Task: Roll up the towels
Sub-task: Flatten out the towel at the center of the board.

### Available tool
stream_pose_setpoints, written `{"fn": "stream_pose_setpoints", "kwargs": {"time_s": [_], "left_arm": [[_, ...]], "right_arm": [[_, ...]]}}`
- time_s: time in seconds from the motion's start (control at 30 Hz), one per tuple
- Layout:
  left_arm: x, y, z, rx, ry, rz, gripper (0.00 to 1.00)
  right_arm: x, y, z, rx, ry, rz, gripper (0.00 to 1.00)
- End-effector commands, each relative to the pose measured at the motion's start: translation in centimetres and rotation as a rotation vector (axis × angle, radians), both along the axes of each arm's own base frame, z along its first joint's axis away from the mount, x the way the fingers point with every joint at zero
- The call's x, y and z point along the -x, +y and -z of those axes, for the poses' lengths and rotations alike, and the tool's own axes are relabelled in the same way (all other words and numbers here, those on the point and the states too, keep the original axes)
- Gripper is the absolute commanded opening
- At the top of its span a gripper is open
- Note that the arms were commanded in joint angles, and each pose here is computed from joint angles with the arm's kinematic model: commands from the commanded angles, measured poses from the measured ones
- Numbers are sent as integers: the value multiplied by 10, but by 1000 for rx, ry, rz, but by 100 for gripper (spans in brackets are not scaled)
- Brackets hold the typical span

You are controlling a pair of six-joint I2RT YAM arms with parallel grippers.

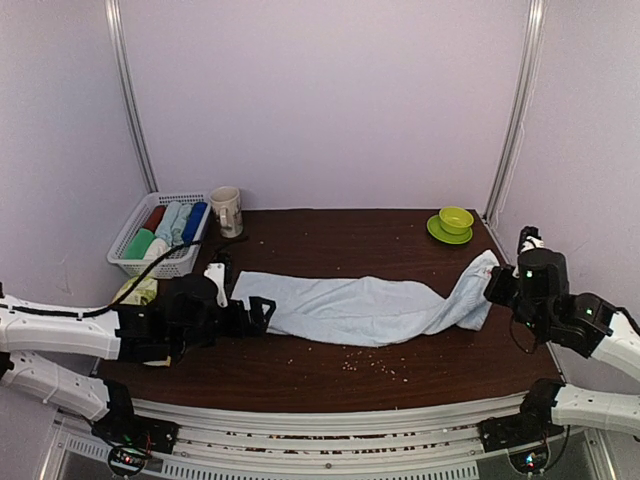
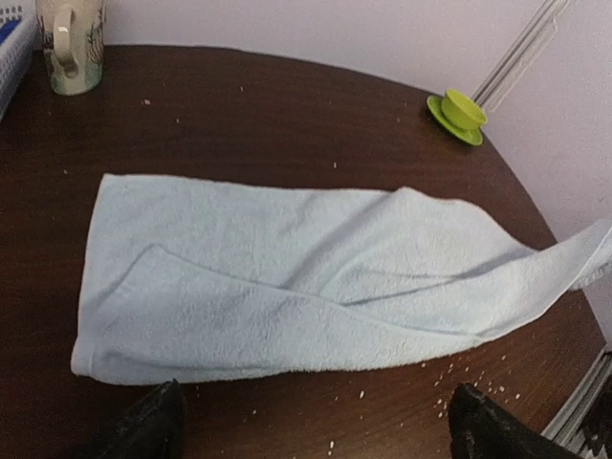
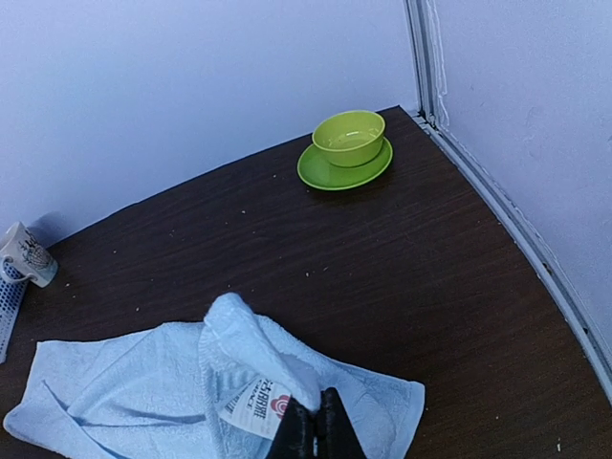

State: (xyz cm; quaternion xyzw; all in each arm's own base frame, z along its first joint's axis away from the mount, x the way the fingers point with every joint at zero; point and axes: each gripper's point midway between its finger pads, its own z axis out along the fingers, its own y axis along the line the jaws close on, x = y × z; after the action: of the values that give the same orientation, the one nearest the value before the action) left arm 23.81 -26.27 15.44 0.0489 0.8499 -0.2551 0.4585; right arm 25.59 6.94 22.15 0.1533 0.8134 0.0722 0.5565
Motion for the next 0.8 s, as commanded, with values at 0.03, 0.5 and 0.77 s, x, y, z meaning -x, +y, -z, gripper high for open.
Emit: {"fn": "stream_pose_setpoints", "kwargs": {"time_s": [0.03,0.5,0.77], "left_arm": [[-33,31,-54,-83,-133,-189,98],[-128,-11,12,-259,103,39,96],[-114,-12,71,-301,221,88,86]], "right_arm": [[-7,-4,6,6,13,68,0],[-8,-1,28,5,21,53,0],[-6,2,37,4,27,30,0]]}}
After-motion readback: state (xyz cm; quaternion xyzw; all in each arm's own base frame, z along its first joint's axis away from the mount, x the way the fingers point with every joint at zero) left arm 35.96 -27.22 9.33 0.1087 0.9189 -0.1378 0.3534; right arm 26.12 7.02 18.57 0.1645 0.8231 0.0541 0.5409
